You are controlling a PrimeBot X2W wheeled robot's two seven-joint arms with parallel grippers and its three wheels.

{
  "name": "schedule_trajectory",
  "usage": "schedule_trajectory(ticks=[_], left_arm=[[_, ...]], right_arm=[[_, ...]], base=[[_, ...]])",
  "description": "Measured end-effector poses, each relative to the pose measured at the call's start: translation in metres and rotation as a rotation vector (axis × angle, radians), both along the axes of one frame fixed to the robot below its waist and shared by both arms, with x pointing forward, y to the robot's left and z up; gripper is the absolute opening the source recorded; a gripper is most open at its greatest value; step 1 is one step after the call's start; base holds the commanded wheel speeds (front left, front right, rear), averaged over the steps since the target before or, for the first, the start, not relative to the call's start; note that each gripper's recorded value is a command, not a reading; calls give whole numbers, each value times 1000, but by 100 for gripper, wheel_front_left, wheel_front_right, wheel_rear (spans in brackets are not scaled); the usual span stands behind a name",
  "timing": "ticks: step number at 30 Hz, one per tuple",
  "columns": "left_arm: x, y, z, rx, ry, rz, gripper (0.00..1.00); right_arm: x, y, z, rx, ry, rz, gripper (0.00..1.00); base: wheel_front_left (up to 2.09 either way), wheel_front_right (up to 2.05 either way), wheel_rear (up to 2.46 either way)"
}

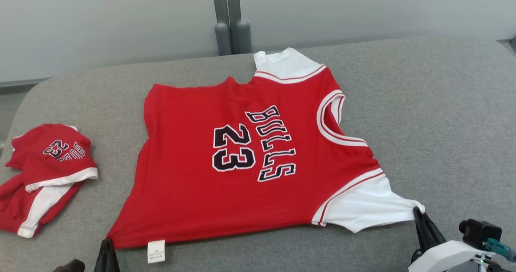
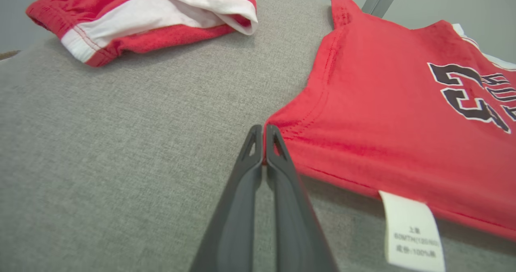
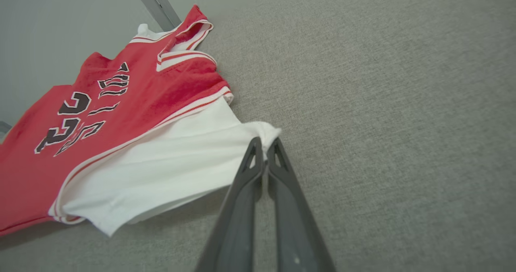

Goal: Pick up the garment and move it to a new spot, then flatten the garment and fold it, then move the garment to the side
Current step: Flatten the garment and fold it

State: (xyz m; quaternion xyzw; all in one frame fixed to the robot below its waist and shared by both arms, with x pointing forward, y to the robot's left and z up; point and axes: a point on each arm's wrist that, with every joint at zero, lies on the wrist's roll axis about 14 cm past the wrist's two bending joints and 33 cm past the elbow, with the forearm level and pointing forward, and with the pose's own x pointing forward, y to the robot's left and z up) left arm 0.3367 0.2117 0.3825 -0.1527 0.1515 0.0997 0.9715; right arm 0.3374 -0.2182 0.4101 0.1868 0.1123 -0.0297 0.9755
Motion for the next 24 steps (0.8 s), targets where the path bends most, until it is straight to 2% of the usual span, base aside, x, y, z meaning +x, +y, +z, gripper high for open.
schedule_trajectory(ticks=[7, 12, 19, 24], left_arm=[[-20, 8, 4, -14, -14, 37, 0], [-15, 0, 13, -18, -47, 8, 0], [22, -15, 38, -23, -130, -38, 0], [57, -27, 53, -19, -172, -73, 0]], right_arm=[[-15, 0, 7, 22, -27, -8, 0], [-7, 1, 19, 22, -68, -4, 0], [37, 10, 53, 23, -170, 22, 0], [76, 21, 68, -17, -203, 70, 0]], base=[[0, 0, 0], [0, 0, 0], [0, 0, 0], [0, 0, 0]])
